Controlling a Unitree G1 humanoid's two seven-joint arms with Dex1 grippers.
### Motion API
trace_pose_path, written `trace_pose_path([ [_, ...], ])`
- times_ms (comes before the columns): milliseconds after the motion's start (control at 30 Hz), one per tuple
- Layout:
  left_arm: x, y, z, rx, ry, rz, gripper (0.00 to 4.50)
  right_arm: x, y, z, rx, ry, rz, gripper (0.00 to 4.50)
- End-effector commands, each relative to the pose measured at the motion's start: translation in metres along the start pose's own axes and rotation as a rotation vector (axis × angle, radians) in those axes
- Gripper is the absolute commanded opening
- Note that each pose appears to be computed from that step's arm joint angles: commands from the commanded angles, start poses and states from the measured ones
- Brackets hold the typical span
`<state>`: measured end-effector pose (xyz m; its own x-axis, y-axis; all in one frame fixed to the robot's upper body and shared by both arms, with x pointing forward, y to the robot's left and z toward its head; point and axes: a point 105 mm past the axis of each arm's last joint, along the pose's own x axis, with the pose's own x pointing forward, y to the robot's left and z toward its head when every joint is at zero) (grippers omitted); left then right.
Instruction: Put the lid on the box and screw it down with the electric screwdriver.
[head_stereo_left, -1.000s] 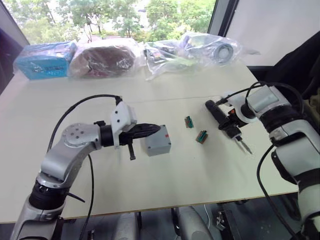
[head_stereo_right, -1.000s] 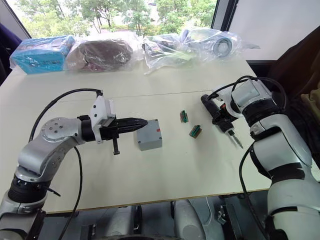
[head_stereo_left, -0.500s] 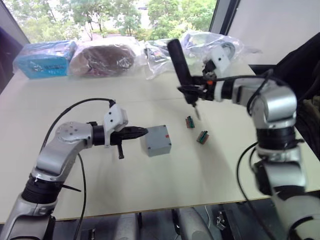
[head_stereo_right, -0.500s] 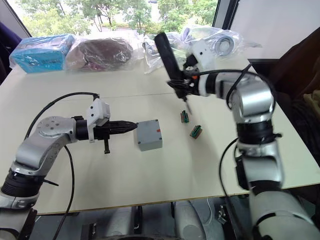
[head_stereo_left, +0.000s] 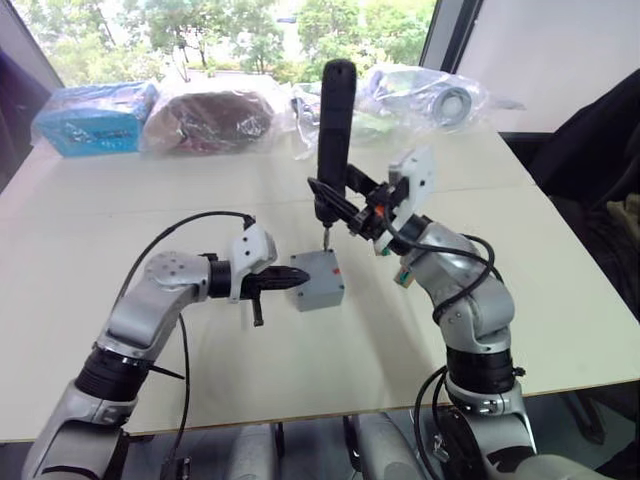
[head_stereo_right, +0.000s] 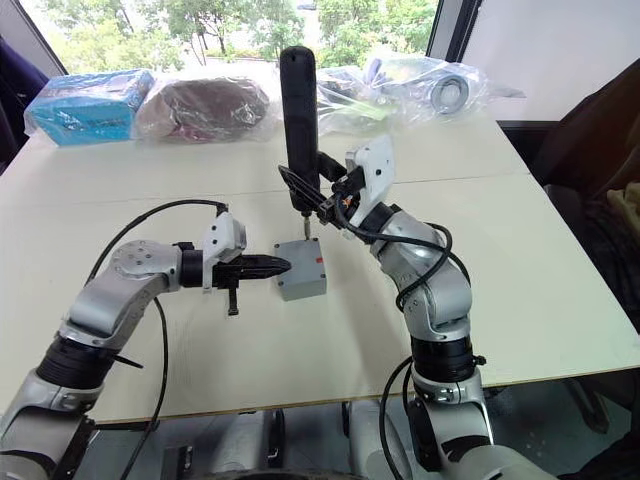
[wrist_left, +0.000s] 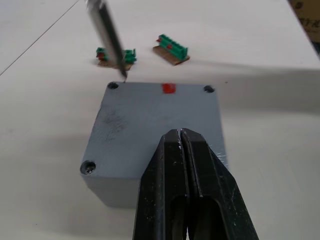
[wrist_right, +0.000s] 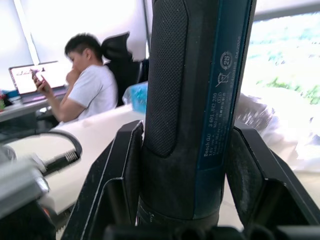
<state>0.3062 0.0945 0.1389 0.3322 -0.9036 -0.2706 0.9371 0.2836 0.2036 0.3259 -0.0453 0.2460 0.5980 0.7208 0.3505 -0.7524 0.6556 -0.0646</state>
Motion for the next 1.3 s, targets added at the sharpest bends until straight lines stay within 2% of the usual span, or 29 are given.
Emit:
trace_pose_path([
  [33,0.006,0.005,-0.010,0.027,0.026,0.028,0.00,0.000,0.006,0.010,-0.043,-0.083,-0.012,1.84],
  [400,0.010,0.003,-0.009,0.043,0.021,0.017,0.00,-0.003,-0.001,-0.003,-0.051,-0.073,-0.059,1.84],
  [533,0.010,0.002,-0.009,0.045,0.025,0.009,0.00,-0.007,-0.010,-0.014,-0.065,-0.058,-0.119,1.84],
  [833,0.010,0.001,-0.008,0.041,0.023,0.004,0.00,-0.012,-0.009,-0.028,-0.103,-0.024,-0.109,1.84],
  [967,0.011,-0.001,-0.009,0.035,0.025,0.002,0.00,-0.016,0.008,-0.048,-0.094,0.046,-0.035,1.84],
  [1033,0.011,0.000,-0.010,0.032,0.026,0.002,0.00,-0.020,0.010,-0.068,-0.083,0.139,-0.034,1.84],
  [1100,0.011,0.000,-0.011,0.030,0.027,0.003,0.00,-0.024,0.008,-0.086,-0.062,0.224,-0.056,1.84],
  [1300,0.013,0.001,-0.016,0.027,0.044,0.018,0.00,-0.031,0.005,-0.116,-0.053,0.388,-0.108,1.84],
])
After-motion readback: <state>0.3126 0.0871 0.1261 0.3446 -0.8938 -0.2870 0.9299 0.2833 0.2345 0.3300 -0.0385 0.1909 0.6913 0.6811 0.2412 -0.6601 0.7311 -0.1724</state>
